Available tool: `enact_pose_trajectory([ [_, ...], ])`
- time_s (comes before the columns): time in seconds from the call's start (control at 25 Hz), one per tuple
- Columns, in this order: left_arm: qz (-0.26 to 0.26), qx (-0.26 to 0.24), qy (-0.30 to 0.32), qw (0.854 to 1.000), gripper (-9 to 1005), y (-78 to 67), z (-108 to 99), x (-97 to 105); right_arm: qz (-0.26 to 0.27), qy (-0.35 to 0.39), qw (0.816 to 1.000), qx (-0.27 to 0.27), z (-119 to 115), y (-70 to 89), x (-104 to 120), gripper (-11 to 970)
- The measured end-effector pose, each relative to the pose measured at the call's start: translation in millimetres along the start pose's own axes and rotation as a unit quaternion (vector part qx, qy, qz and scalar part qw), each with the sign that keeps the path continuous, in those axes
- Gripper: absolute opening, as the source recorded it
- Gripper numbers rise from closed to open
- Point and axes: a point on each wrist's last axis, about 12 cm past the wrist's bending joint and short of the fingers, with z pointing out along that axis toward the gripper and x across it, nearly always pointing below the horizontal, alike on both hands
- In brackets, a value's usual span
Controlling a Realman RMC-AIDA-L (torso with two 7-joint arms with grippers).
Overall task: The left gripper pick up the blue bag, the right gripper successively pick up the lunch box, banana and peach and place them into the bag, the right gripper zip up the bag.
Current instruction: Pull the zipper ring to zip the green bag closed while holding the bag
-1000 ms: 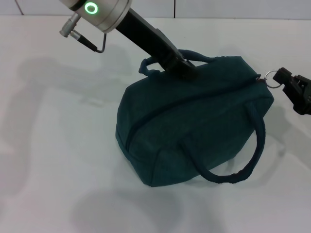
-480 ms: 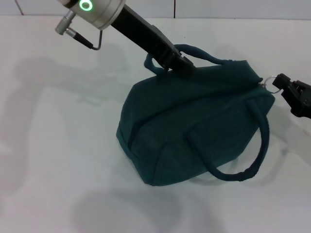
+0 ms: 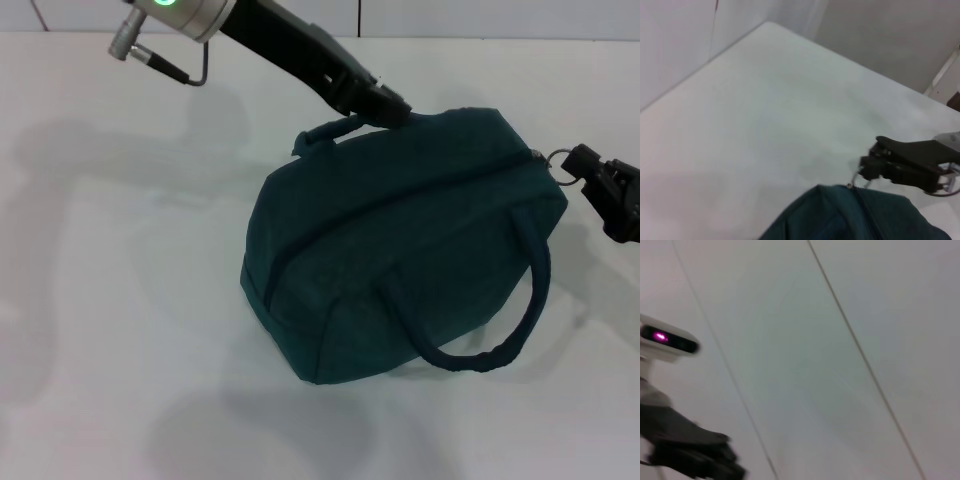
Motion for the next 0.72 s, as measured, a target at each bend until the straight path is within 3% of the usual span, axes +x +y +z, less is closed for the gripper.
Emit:
enact_pose_trajectory([
  [0.2, 0.042, -0.014, -0.022, 0.999, 139, -4.1, 3, -2, 0.005, -0.023, 0.999, -0.036, -1, 8.6, -5, 17],
  [0.4, 0.065, -0.023, -0.029, 0.997, 376, -5.2, 14, -2, 0.005, -0.023, 0.999, -0.039, -1, 9.1, -5, 17],
  [0.72, 0.072, -0.056, 0.018, 0.996, 491, -2.3, 37, 4, 0.006, -0.023, 0.999, -0.039, -2, 9.2, -5, 17],
])
